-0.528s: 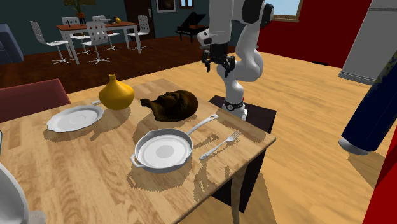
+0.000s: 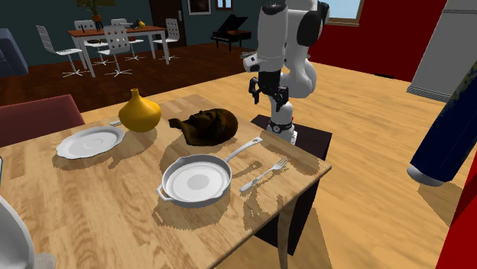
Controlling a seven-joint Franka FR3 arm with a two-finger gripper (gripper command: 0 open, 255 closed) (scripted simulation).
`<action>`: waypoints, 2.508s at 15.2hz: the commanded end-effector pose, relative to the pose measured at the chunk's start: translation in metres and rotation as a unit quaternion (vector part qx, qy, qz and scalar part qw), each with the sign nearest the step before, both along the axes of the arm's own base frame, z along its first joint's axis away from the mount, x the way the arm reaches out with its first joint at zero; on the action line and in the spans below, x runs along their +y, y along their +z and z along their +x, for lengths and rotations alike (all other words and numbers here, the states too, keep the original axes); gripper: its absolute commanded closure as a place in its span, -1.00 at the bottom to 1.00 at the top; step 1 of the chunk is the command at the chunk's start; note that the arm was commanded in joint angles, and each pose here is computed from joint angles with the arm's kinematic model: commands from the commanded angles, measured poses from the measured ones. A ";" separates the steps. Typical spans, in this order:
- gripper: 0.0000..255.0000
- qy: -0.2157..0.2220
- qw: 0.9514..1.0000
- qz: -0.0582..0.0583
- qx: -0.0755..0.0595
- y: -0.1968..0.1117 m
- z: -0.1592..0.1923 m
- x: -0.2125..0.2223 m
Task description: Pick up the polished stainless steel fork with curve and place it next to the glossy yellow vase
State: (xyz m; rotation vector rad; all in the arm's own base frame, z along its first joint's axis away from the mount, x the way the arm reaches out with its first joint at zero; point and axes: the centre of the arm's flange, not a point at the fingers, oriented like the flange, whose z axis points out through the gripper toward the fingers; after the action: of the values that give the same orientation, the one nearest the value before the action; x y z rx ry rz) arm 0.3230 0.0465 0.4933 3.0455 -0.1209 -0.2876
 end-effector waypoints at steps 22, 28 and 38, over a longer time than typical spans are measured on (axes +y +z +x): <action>-1.00 -0.126 0.990 0.021 -0.065 -0.166 0.098 0.090; -1.00 -0.126 0.990 0.021 -0.065 -0.166 0.098 0.090; 1.00 -0.126 0.990 0.022 -0.065 -0.166 0.097 0.091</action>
State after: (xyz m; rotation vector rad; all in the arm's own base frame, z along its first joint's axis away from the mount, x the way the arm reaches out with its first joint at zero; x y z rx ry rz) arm 0.4221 0.1402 0.3332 3.0965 -0.5135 -0.0866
